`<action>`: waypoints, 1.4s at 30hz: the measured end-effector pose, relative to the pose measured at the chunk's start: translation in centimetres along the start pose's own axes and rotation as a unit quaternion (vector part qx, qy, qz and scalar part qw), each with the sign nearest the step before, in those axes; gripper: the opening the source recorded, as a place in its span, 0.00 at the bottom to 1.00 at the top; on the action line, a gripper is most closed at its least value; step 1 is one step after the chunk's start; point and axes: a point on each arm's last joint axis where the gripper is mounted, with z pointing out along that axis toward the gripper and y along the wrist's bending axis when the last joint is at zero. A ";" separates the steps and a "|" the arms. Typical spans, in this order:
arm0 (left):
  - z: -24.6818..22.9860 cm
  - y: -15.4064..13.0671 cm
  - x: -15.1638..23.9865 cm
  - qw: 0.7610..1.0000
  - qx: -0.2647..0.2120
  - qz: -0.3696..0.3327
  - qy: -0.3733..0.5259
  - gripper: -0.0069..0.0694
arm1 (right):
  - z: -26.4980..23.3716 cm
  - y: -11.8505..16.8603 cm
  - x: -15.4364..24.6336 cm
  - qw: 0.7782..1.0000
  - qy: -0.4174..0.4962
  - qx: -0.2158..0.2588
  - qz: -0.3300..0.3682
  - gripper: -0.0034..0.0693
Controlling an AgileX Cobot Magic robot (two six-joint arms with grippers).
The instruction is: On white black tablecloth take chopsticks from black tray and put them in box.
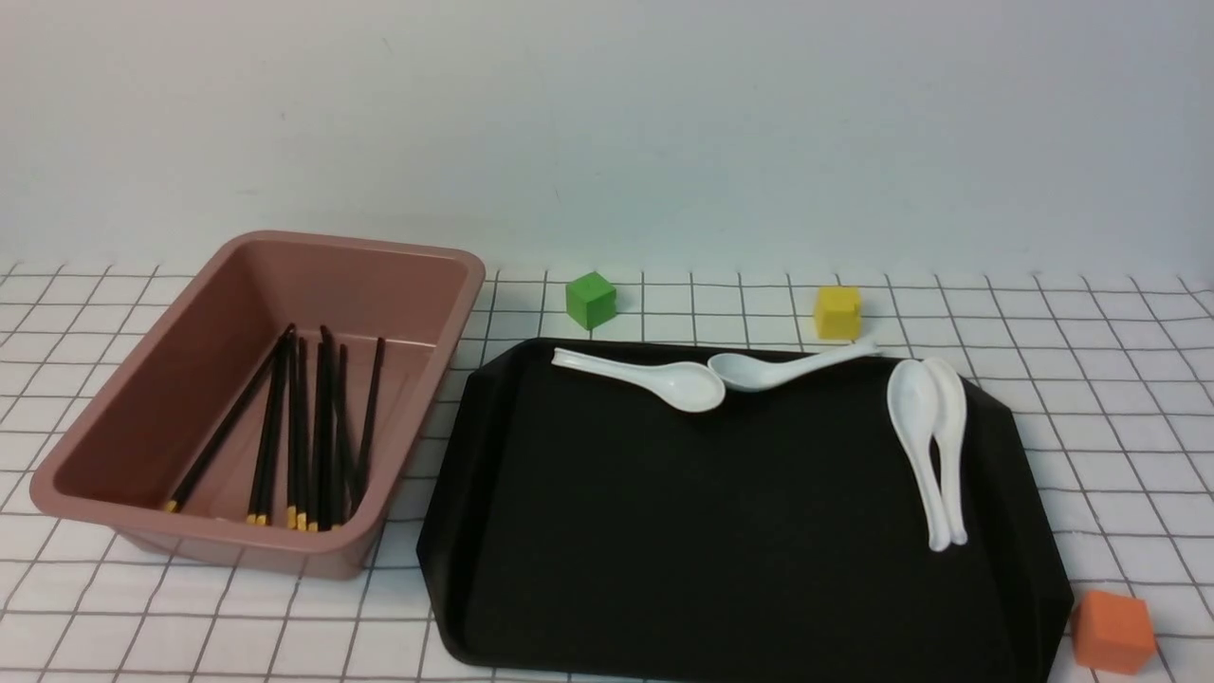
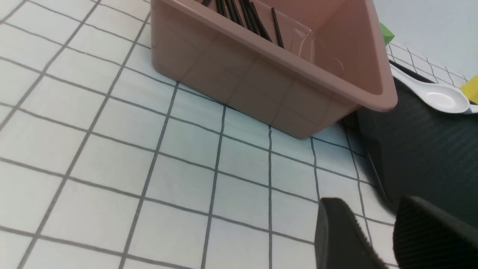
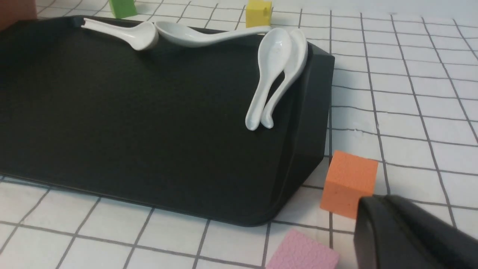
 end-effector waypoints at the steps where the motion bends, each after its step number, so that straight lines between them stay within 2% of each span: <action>1: 0.0 0.0 0.0 1.000 0.000 0.000 0.000 0.40 | 0.0 0.0 0.0 1.000 0.000 0.000 0.000 0.10; 42: 0.0 0.0 0.0 1.000 0.000 0.000 0.000 0.40 | 0.0 0.0 0.0 1.000 0.000 0.000 0.001 0.17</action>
